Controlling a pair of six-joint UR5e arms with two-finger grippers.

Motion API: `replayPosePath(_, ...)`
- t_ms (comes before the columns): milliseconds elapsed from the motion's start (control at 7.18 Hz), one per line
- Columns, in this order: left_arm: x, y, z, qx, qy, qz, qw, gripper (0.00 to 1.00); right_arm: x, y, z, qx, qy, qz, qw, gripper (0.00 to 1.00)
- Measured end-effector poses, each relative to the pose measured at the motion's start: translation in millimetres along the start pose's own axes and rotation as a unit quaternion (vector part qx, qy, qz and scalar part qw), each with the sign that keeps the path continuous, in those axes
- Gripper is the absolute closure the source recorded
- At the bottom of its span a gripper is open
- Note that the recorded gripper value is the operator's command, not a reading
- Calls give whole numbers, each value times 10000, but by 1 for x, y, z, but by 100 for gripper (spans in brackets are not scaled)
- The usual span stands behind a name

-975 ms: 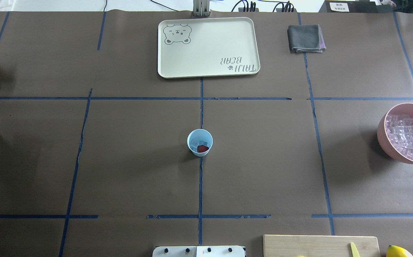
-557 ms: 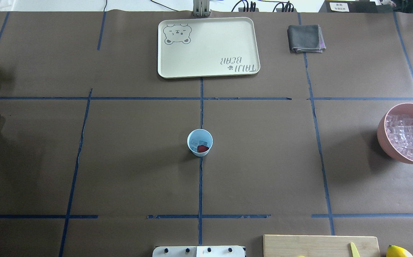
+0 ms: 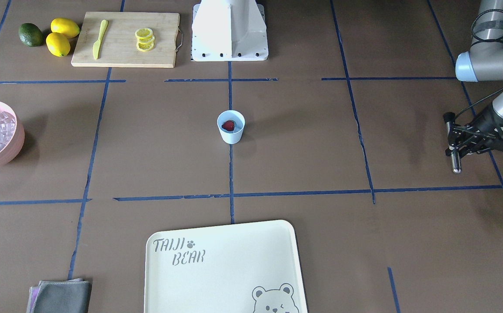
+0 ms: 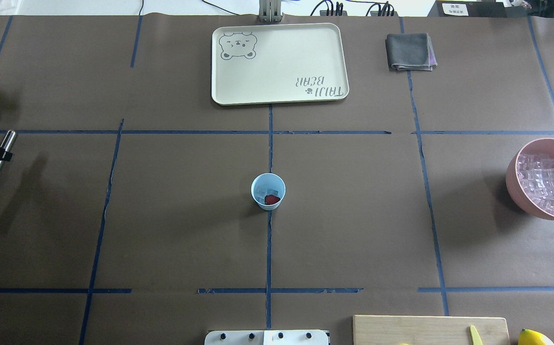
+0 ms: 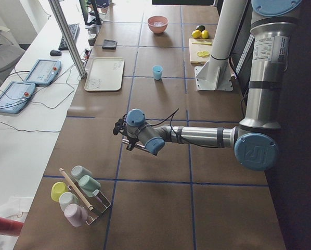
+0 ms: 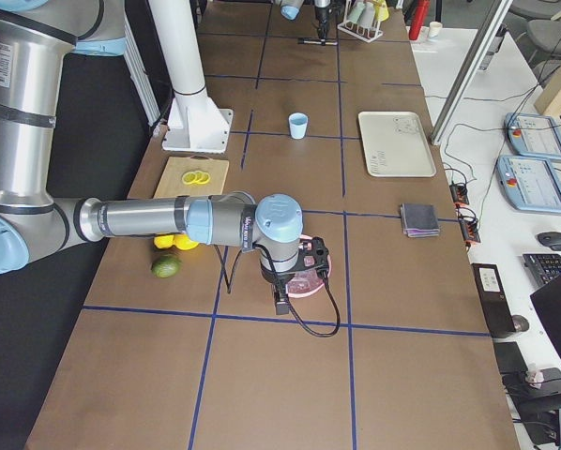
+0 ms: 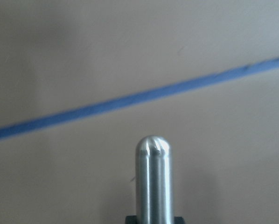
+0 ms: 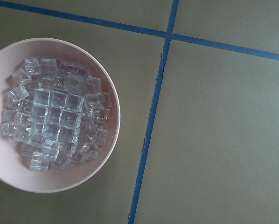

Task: Mash ice and strawberries in cup
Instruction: 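Grasp the muddler with the left gripper and lift it upright, then carry the upright muddler with the left gripper over the cup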

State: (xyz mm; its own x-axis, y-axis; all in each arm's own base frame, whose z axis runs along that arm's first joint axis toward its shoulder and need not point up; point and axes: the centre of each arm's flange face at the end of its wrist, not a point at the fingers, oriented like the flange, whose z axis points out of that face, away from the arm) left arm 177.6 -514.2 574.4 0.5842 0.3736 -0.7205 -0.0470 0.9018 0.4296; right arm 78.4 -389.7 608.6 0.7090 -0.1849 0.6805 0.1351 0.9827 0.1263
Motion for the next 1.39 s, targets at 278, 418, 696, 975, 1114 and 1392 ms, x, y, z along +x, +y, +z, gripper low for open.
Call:
replayPosePath(278,73,-62,-42,1147,653,1023,9860,100,0,0,0,2,0,-6,10000,1)
replayPosePath(418,107,-86,-62,1629,1002,1191,9743,100,0,0,0,1,0,-9,10000,1)
replayPosePath(696,177,-129,-95,2321,1673,1492,9465,100,-1,0,-1,10,2,-6,10000,1)
replayPosePath(975,263,-144,-94,2845,2237,1944,9117,100,-2,-1,-3,30,7,-19,10000,1)
replayPosePath(1114,308,-134,-77,3287,2492,2054,8875,100,-3,-1,-3,35,8,-24,10000,1)
replayPosePath(1392,378,-105,-47,4133,2831,1869,8450,100,-3,-2,-5,55,13,-36,10000,1)
